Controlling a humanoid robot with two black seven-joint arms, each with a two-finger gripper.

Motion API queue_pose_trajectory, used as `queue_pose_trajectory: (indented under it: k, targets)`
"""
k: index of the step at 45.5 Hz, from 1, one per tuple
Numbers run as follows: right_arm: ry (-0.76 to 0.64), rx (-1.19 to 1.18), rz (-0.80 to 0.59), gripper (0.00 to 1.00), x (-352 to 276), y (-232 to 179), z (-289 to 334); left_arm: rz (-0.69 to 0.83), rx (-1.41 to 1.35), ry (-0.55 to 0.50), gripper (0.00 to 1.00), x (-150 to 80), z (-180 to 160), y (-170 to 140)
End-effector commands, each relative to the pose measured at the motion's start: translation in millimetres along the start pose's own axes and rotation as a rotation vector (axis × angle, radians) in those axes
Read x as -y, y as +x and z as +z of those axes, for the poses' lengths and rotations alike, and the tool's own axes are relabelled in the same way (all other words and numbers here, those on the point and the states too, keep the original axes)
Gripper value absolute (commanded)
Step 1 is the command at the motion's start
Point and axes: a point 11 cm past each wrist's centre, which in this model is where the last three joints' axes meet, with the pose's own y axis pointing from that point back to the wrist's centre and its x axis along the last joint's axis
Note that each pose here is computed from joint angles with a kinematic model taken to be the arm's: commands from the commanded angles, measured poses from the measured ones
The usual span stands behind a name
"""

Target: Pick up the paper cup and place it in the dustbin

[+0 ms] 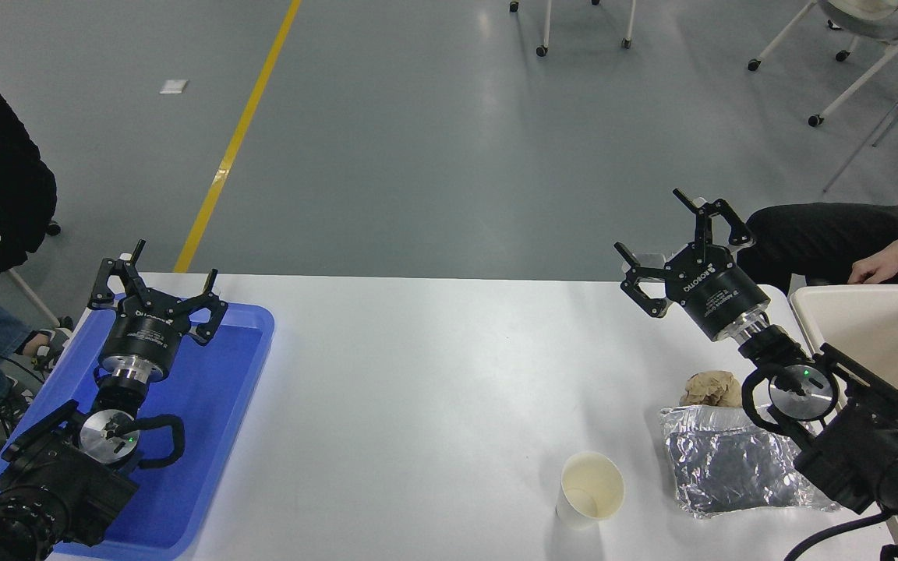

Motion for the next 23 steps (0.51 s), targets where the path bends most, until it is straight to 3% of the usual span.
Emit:
queue_pose_trajectory:
  k: [1,23]
  targets:
    - [0.000,0.000,-0.001,1.00,0.5,-0.4,-0.3,0.000,0.000,0.000,1.00,0.0,-0.1,0.0]
    - [-0.006,-0.017,-0.007,1.00,2.7,-1.6,-5.1,0.000,0.000,0.000,1.00,0.0,-0.1,0.0]
